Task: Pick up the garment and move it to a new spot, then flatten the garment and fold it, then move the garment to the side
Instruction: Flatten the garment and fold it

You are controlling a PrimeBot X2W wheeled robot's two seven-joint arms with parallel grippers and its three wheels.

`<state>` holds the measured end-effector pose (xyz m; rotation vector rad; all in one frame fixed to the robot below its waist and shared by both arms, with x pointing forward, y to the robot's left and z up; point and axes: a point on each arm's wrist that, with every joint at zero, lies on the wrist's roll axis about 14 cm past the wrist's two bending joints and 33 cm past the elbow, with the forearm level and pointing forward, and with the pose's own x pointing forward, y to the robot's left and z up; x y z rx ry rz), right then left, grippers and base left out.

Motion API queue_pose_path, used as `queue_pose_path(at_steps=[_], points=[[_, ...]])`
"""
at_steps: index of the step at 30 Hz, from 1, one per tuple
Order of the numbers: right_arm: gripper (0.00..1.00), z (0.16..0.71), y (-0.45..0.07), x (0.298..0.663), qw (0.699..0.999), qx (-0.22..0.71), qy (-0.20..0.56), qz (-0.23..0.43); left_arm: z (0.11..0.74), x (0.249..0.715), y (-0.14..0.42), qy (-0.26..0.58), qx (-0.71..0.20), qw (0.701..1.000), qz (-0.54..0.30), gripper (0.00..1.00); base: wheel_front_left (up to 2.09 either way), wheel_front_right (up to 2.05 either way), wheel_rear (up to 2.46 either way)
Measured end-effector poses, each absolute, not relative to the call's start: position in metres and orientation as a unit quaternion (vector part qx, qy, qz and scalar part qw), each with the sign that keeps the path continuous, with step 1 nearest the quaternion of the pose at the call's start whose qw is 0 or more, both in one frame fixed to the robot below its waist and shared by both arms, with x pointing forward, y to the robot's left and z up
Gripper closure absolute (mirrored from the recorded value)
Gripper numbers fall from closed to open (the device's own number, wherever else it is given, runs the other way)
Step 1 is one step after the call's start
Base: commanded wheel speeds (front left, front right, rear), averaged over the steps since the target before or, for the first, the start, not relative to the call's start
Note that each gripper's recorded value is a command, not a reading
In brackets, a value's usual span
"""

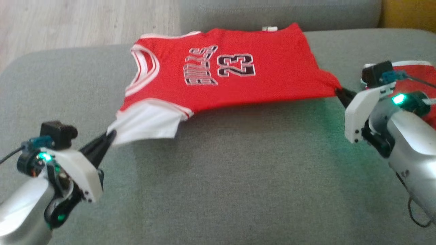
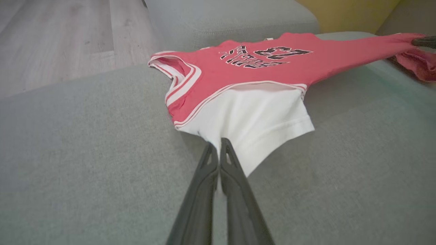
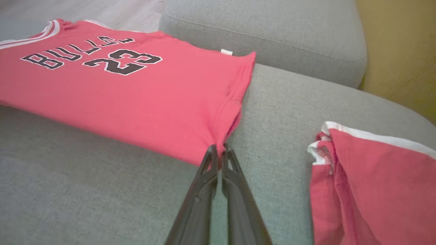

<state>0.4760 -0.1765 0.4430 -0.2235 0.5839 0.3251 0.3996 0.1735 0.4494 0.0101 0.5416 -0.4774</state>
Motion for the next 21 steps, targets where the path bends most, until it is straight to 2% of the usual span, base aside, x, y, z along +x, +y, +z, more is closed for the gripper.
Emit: queue_pose_path(at_steps=[13, 21], points=[[1.00, 0.431, -0.181, 0.406, 0.906, -0.087, 0.370, 0.187, 0.458, 0.325, 0.157, 0.346, -0.012, 0.893, -0.286, 1.00, 0.00, 0.00, 0.00], [1.00, 0.424, -0.184, 0.389, 0.896, -0.066, 0.394, 0.197, 0.461, 0.321, 0.158, 0.352, -0.002, 0.893, -0.282, 1.00, 0.00, 0.00, 0.00]])
